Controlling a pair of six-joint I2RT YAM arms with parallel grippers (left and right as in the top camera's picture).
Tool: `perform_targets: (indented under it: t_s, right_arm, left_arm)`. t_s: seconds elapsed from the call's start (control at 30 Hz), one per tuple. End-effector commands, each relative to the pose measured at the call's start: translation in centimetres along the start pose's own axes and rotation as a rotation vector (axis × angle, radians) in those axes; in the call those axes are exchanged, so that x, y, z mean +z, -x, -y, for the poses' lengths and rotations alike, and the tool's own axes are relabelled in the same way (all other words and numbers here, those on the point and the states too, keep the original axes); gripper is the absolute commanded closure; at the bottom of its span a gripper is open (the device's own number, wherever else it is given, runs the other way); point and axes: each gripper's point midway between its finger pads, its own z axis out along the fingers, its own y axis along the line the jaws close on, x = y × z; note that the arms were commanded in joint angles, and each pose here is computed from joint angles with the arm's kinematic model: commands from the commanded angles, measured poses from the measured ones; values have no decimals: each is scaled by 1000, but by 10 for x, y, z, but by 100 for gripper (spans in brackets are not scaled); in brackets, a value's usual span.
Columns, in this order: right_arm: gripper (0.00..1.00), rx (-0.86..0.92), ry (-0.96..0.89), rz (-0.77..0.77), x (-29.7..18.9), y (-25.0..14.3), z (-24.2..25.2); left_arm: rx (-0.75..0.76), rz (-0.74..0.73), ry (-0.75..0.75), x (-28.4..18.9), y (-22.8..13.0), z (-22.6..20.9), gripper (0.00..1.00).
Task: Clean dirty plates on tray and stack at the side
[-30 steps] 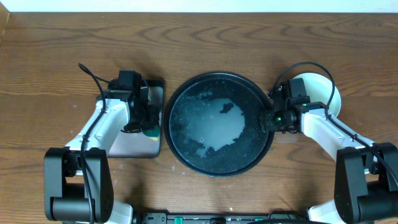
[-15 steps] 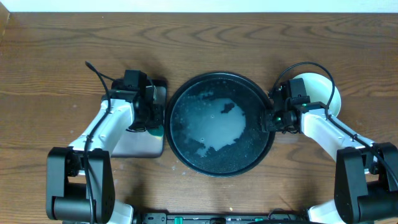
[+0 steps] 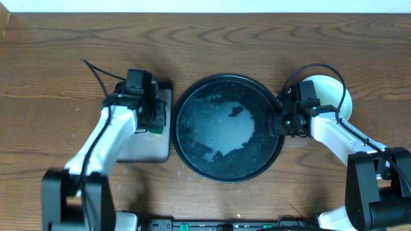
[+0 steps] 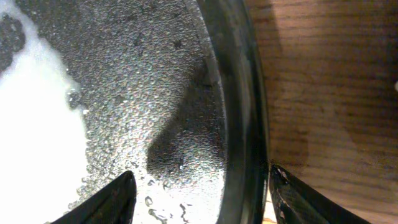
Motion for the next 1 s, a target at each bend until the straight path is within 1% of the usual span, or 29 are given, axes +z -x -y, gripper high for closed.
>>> perform_targets:
  t_s: [0.0,0.1,0.2,0.33,0.47,0.67,0.77,0.8,0.83,0.97]
  right_arm:
    - [34,-21,-37,15,-4,6,3]
    - [33,-29,-31,45,-20,20,-2]
    - [31,-73,-25,107,-44,44,-10]
    - [30,-139,-20,193,-69,68,-18]
    - [28,-186,-19,251,-86,80,-23]
    - [26,-181,-21,229,-87,74,-22]
    - [24,-182,-20,231,-87,75,-23]
    - [21,-182,-21,232,-87,75,-23]
    - [20,-182,-21,232,-87,75,-23]
    - [18,-182,-21,231,-87,75,-23]
  left_arm:
    - [14,180,73,-47,33,-9,93]
    - [5,270,129,-73,41,-19,93]
    - [-6,350,164,-96,47,-25,92]
    - [-8,381,158,-105,49,-25,92]
    - [-28,353,160,-99,44,-26,92]
    - [-29,298,170,-85,35,-28,92]
    - [-49,236,173,-65,26,-29,92]
    - [-48,207,178,-57,21,-31,93]
    - [-46,176,185,-48,16,-32,92]
    - [-54,65,206,-11,2,-36,93]
